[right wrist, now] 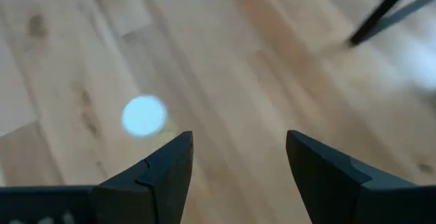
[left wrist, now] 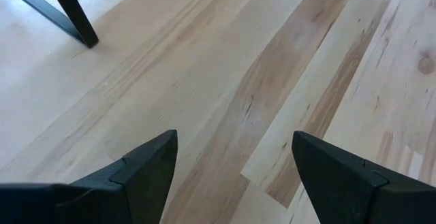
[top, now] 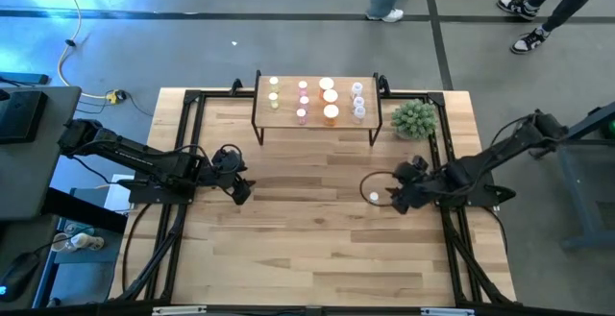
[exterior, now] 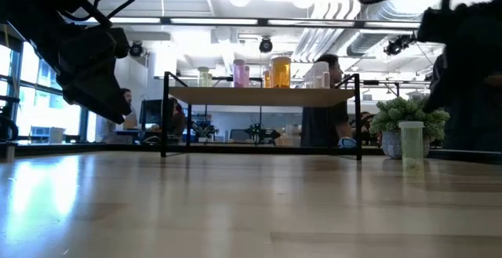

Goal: Pick and place medicine bottles onto shelf by color
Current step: Put the green pill bottle aligned with the other green pill bottles on the shelf

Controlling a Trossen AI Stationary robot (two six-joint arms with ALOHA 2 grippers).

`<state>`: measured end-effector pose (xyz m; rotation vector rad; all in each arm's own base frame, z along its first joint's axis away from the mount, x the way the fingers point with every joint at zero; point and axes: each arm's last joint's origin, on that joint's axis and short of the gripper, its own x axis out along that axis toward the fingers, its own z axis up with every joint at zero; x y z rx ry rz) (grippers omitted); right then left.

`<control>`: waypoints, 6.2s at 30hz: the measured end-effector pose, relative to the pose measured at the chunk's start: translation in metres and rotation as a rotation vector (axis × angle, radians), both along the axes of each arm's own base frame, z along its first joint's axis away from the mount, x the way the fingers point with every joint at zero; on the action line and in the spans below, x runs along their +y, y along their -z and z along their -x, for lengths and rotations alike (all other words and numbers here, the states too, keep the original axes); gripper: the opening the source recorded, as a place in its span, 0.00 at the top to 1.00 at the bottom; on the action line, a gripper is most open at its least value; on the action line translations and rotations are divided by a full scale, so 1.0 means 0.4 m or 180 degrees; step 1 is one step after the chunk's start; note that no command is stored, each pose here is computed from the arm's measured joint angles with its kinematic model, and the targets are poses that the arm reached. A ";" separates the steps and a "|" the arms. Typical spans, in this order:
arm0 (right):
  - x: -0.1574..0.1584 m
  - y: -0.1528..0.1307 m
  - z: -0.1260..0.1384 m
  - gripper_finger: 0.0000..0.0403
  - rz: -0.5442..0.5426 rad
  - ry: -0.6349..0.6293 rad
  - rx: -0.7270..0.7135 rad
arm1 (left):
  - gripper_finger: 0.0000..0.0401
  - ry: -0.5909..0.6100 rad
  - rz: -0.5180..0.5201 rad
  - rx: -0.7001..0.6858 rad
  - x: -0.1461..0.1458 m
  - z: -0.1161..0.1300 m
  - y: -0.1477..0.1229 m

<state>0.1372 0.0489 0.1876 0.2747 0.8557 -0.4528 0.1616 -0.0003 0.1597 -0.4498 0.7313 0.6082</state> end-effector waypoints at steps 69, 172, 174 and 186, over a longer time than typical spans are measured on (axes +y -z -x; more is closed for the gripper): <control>0.146 0.284 -0.057 0.71 0.0640 -0.0136 -0.0958 | 0.30 -0.0005 0.0012 -0.0240 -0.001 -0.014 -0.011; 0.021 0.025 -0.471 0.80 0.0536 -0.0976 -0.1333 | 0.74 0.1555 -0.1290 -0.1619 0.006 -0.408 -0.027; 0.021 0.025 -0.471 0.79 0.0536 -0.0976 -0.1332 | 0.74 0.1555 -0.1290 -0.1619 0.006 -0.408 -0.027; 0.021 0.029 -0.470 0.61 0.0485 -0.0926 -0.1299 | 0.74 0.1534 -0.1298 -0.1617 0.006 -0.408 -0.028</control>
